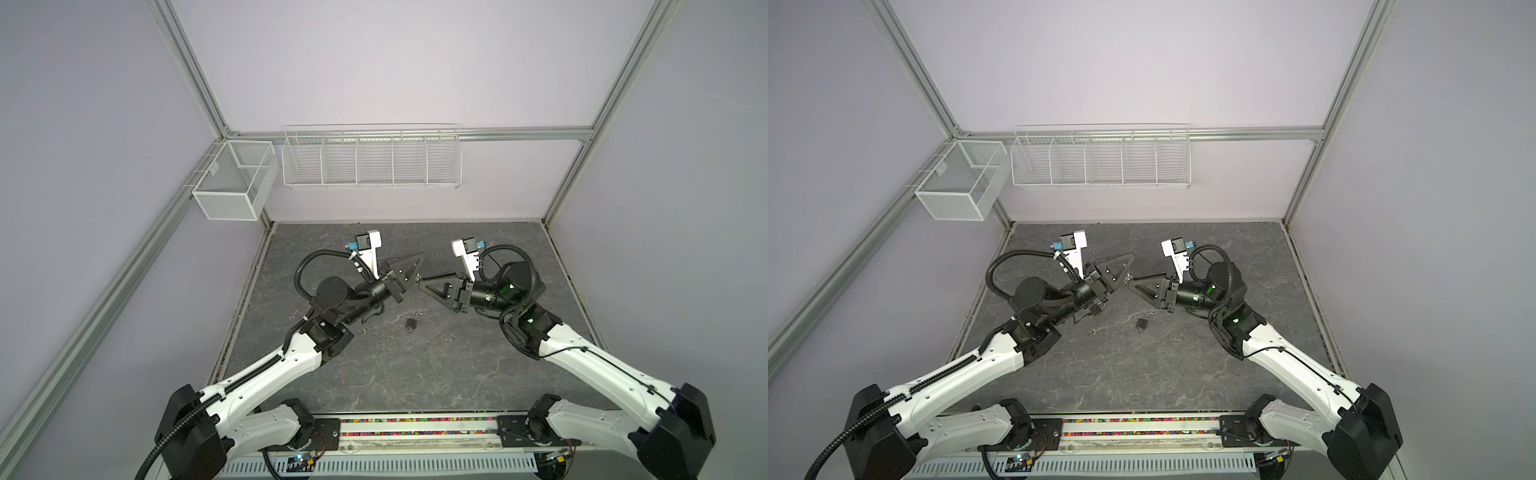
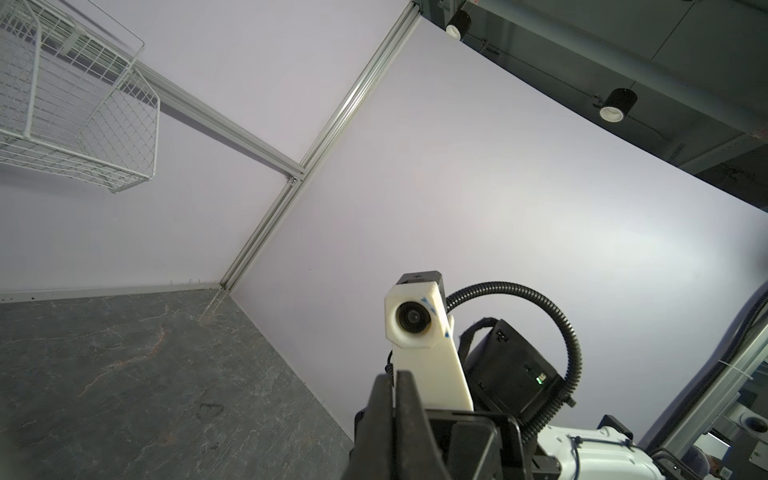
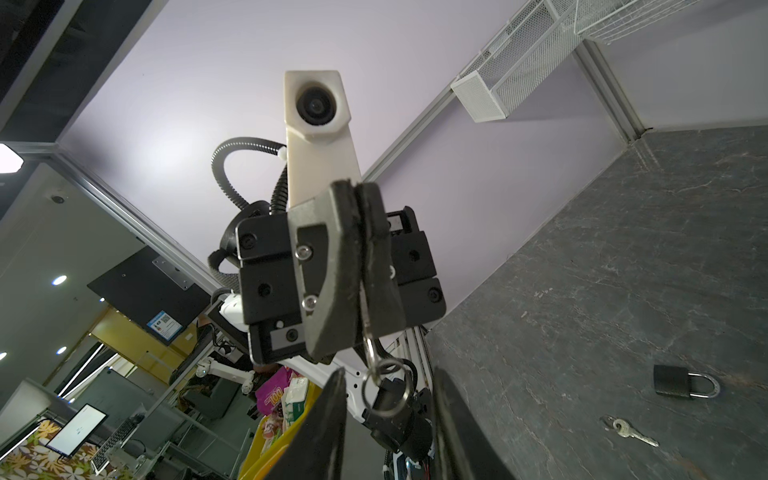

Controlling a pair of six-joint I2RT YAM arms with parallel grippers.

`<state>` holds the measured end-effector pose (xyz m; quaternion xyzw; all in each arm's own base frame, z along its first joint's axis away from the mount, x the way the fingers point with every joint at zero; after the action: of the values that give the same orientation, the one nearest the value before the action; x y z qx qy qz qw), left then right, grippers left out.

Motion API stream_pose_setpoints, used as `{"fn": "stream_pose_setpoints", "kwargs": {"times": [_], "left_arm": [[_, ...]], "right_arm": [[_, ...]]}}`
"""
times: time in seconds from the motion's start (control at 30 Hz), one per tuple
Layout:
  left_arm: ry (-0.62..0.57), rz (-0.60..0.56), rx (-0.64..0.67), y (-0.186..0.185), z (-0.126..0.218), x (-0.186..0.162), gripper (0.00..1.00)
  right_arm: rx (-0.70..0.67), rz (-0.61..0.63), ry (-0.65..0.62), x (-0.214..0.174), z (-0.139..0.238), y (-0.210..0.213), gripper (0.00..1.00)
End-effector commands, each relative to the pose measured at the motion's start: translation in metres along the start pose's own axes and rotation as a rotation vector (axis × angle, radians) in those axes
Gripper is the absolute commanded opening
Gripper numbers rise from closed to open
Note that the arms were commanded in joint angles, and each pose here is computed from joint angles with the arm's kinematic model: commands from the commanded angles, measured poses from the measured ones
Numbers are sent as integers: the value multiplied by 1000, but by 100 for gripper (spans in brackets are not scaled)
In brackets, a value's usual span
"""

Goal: Unlock with the key

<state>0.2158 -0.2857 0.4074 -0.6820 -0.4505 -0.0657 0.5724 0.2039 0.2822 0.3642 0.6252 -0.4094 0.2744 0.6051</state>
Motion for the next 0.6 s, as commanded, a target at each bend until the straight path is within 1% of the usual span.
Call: {"fn": "stream_pose_setpoints", "kwargs": {"times": [0.0, 0.3, 0.47, 0.57], "left_arm": [[-60, -33, -35, -10, 4, 9, 0], [-94, -38, -30, -8, 3, 12, 0], [-113, -36, -23, -6, 3, 14, 0], [-118, -32, -22, -5, 2, 14, 0]], "right_arm": [[38, 1, -82, 9, 0, 7, 37], [38, 11, -114, 9, -10, 10, 34], [35, 11, -111, 8, -15, 9, 27], [34, 14, -115, 9, -16, 9, 27]]}}
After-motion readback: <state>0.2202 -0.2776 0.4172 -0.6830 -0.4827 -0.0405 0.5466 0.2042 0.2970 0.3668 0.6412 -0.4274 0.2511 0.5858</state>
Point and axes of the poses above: each gripper's point midway between its finger pads, its own z axis back along the fingers, its own y axis along the line the jaws close on, x = y × z, the point moved 3 cm from there along z, back along the fingers, and after that the axes turned 12 degrees about z, right-handed, at the moved point
